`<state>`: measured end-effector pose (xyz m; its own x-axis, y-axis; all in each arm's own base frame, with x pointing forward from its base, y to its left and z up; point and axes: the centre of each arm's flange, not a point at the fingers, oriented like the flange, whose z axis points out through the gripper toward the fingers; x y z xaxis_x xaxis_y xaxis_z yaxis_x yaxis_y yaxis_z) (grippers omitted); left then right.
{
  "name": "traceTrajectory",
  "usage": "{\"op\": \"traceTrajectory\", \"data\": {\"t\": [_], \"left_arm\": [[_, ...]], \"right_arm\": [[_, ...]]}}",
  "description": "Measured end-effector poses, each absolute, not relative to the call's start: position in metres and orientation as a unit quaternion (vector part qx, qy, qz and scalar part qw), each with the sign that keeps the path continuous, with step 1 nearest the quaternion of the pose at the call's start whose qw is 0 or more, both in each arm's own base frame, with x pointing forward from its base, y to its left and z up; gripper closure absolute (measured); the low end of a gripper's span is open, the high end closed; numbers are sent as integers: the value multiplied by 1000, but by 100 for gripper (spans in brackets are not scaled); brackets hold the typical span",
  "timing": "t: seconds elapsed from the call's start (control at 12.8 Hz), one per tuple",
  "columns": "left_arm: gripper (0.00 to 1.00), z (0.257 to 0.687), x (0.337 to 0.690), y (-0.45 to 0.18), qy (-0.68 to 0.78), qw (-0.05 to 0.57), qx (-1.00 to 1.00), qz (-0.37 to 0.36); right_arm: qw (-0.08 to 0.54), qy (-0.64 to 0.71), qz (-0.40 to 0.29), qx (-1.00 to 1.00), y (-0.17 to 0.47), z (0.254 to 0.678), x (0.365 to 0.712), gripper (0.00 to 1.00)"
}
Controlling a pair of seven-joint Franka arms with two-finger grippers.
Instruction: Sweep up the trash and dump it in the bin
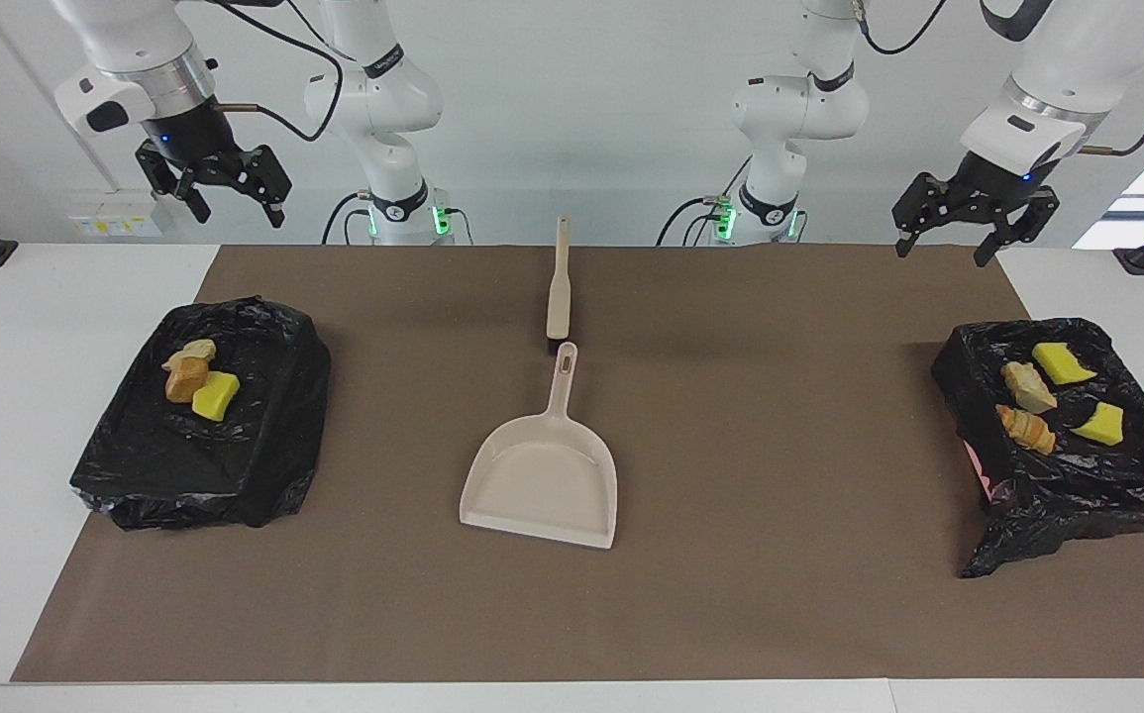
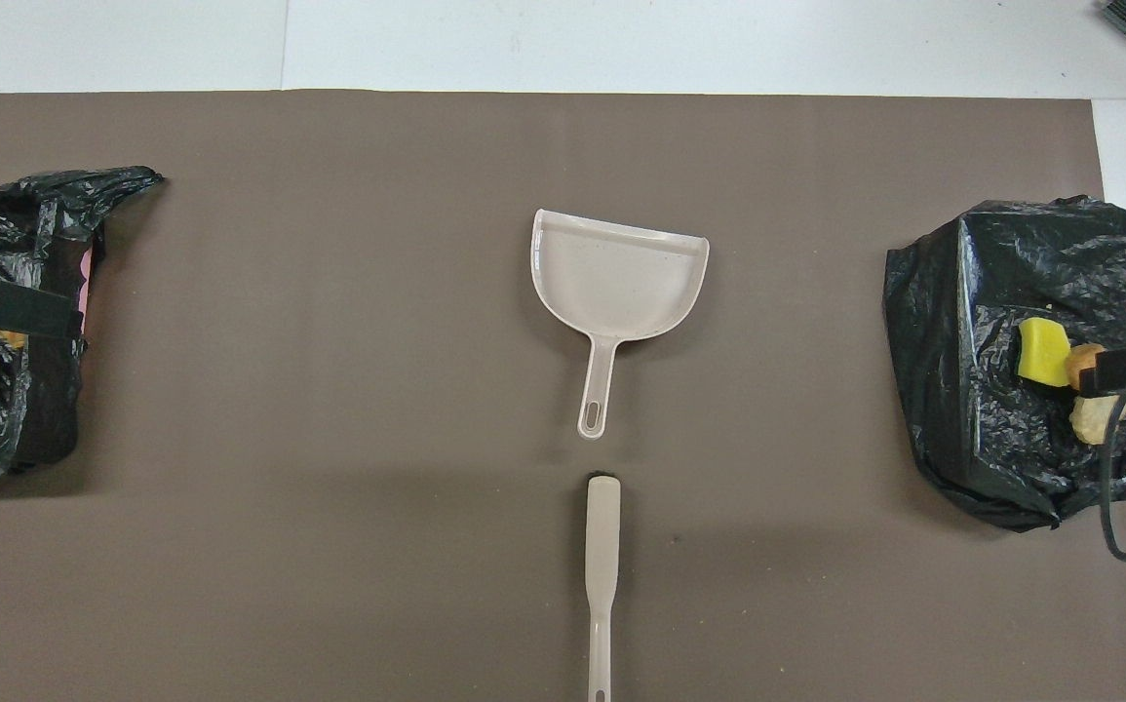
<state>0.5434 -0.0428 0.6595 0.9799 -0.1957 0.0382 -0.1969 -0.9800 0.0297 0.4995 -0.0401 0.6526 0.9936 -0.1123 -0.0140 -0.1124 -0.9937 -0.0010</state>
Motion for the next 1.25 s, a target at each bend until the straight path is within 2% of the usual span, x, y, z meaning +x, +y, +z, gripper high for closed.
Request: {"op": "traceTrajectory", "data": {"t": [1.25], "left_arm": [[0,659,543,-46,-103,15,994,15]], "right_arm": [[1,56,7,-998,-40,653,500,0]]}}
